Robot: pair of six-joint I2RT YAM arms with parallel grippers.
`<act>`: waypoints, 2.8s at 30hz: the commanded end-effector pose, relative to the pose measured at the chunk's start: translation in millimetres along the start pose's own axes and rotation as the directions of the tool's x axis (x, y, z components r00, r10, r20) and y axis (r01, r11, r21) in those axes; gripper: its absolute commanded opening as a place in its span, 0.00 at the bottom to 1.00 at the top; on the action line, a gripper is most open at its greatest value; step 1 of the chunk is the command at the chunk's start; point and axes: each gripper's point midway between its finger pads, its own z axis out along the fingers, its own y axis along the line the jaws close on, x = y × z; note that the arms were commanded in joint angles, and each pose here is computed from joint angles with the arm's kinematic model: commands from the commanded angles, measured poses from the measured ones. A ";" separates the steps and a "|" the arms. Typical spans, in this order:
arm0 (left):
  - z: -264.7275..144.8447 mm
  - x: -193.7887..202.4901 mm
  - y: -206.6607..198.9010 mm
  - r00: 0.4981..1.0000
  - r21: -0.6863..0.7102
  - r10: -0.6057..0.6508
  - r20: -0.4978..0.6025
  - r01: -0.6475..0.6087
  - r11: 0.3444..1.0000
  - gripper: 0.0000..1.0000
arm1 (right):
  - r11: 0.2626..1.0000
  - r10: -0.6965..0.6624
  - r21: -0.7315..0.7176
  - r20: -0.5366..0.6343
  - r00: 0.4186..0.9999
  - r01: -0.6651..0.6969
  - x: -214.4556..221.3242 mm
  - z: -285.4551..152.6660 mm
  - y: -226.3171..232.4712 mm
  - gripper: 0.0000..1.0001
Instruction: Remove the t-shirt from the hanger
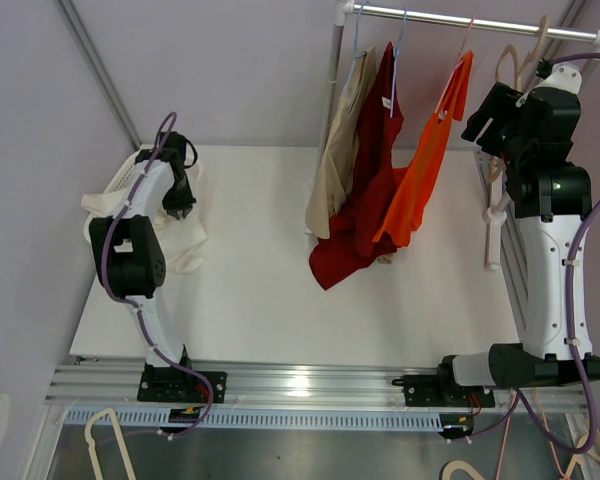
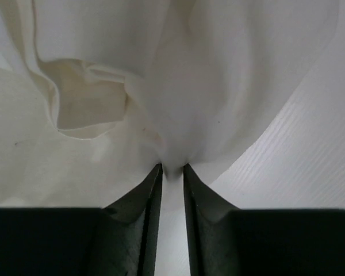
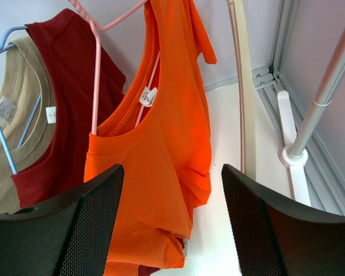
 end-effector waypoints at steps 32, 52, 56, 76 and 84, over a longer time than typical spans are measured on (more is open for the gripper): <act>-287.4 -150.3 90.0 0.629 0.400 -0.476 0.614 0.272 0.875 0.02 | 0.979 0.006 -0.203 0.056 0.998 0.006 -14.5 39.2 54.0 0.76; -160.0 -131.7 72.3 0.839 0.275 -0.378 0.391 0.286 0.918 0.65 | 0.987 -0.012 -0.157 0.081 0.997 0.024 -10.3 99.4 92.9 0.69; -175.1 -129.5 66.6 0.833 0.278 -0.359 0.421 0.258 0.925 0.65 | 0.996 -0.043 -0.079 0.100 0.994 0.051 -10.7 110.9 88.4 0.65; -297.9 -79.4 -6.2 0.719 0.384 -0.241 0.652 -0.039 0.922 0.72 | 0.976 -0.150 0.187 0.207 0.967 0.111 -38.8 108.1 62.0 0.26; -323.5 -38.3 -24.9 0.708 0.467 -0.208 0.675 -0.191 0.863 0.84 | 0.978 -0.150 0.169 0.187 0.971 0.118 -29.2 120.1 68.3 0.43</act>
